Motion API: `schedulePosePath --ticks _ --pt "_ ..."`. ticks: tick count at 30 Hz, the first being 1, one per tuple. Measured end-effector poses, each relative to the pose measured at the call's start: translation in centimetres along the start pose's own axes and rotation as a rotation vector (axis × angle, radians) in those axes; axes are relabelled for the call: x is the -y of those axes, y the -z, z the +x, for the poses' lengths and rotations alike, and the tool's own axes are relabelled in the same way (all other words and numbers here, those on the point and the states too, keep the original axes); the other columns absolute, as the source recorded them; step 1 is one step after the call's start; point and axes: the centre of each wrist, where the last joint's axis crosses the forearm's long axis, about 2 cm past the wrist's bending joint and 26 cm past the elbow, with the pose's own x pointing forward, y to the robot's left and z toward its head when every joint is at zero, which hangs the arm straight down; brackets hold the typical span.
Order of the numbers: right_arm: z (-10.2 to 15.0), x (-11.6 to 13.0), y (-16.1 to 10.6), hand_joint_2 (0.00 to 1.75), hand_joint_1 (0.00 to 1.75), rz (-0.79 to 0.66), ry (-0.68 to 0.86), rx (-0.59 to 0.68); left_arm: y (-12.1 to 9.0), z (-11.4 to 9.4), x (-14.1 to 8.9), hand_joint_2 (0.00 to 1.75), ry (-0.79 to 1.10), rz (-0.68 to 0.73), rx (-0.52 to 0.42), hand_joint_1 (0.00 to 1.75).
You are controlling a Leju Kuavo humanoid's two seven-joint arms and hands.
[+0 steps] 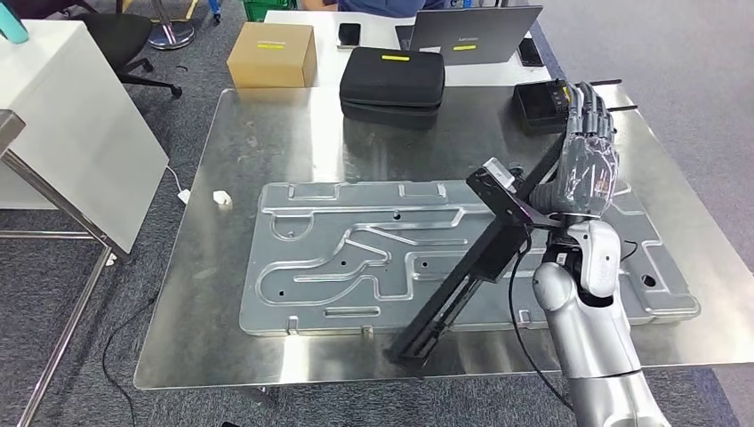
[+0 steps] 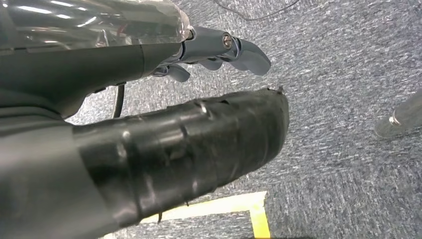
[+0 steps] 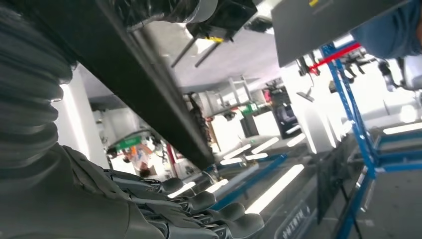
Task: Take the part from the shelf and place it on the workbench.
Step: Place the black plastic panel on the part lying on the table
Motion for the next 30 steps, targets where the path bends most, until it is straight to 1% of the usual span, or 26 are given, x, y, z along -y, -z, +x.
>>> schedulePosePath --ticks 4,15,25,30 --pt "-0.2 -0.3 0.9 1.75 0.0 0.033 0.026 -0.01 0.0 0.0 0.0 0.0 0.003 0.002 -0.003 0.0" --pt "0.3 1.4 6.2 1.75 0.0 0.061 0.144 -0.014 0.0 0.1 0.0 0.0 0.019 0.015 0.0 0.0" --pt "-0.2 1.7 7.9 1.75 0.0 0.085 0.153 -0.038 0.0 0.1 -0.1 0.0 0.035 0.024 -0.005 0.0" --pt "-0.2 1.6 8.1 1.75 0.0 0.092 0.111 -0.042 0.0 0.1 -0.1 0.0 0.038 0.026 -0.004 0.0"
